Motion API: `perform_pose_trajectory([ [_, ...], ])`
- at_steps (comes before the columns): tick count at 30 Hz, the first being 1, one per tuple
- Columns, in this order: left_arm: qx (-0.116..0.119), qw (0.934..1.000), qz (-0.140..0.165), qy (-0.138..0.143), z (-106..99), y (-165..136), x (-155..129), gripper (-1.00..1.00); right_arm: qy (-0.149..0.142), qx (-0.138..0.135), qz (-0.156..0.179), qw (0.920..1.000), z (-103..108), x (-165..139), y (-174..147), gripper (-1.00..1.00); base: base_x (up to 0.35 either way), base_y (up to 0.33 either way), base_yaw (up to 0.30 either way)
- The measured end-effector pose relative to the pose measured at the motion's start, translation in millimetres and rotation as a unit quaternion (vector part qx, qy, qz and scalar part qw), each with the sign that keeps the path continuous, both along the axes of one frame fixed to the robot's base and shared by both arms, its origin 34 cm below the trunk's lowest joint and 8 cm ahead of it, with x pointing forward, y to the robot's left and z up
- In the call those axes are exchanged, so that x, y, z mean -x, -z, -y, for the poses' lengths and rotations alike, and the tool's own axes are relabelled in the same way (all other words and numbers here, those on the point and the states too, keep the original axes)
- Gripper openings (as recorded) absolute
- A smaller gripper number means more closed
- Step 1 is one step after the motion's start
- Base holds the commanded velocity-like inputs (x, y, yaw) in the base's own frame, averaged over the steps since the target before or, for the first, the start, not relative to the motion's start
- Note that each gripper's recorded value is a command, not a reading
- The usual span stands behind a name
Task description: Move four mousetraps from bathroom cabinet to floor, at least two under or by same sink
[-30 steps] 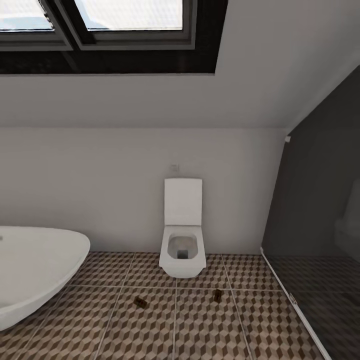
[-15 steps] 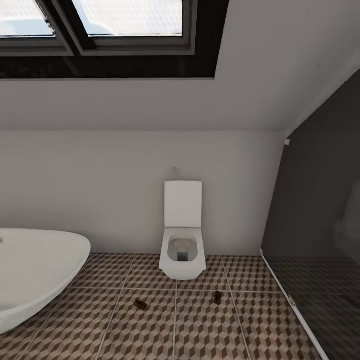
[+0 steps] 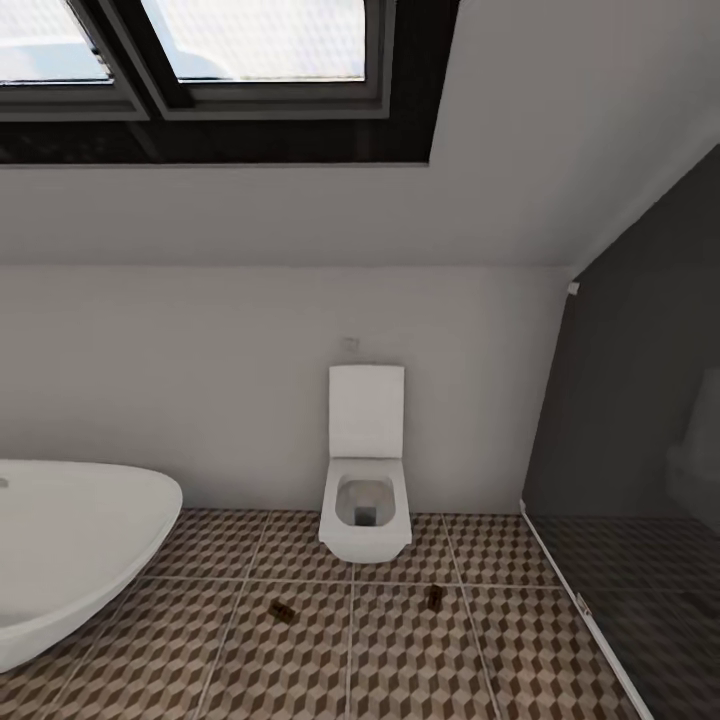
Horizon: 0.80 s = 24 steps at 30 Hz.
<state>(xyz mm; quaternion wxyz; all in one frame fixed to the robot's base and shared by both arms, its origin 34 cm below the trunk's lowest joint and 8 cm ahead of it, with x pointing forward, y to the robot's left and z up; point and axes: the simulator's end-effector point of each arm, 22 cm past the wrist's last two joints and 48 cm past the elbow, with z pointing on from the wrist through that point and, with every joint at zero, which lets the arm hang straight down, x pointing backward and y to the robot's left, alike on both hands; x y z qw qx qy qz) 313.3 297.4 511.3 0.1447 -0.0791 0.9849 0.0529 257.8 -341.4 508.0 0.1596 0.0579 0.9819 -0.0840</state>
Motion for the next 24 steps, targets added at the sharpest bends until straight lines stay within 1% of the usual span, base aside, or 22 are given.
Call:
perform_pose_trajectory([
  [24,-0.003,1.0,0.0,0.003,-2.2,-0.3,-0.6,1.0,0.004,0.006,-0.001,1.0,2.3,0.6,-0.4,1.0,0.0,0.0,0.0],
])
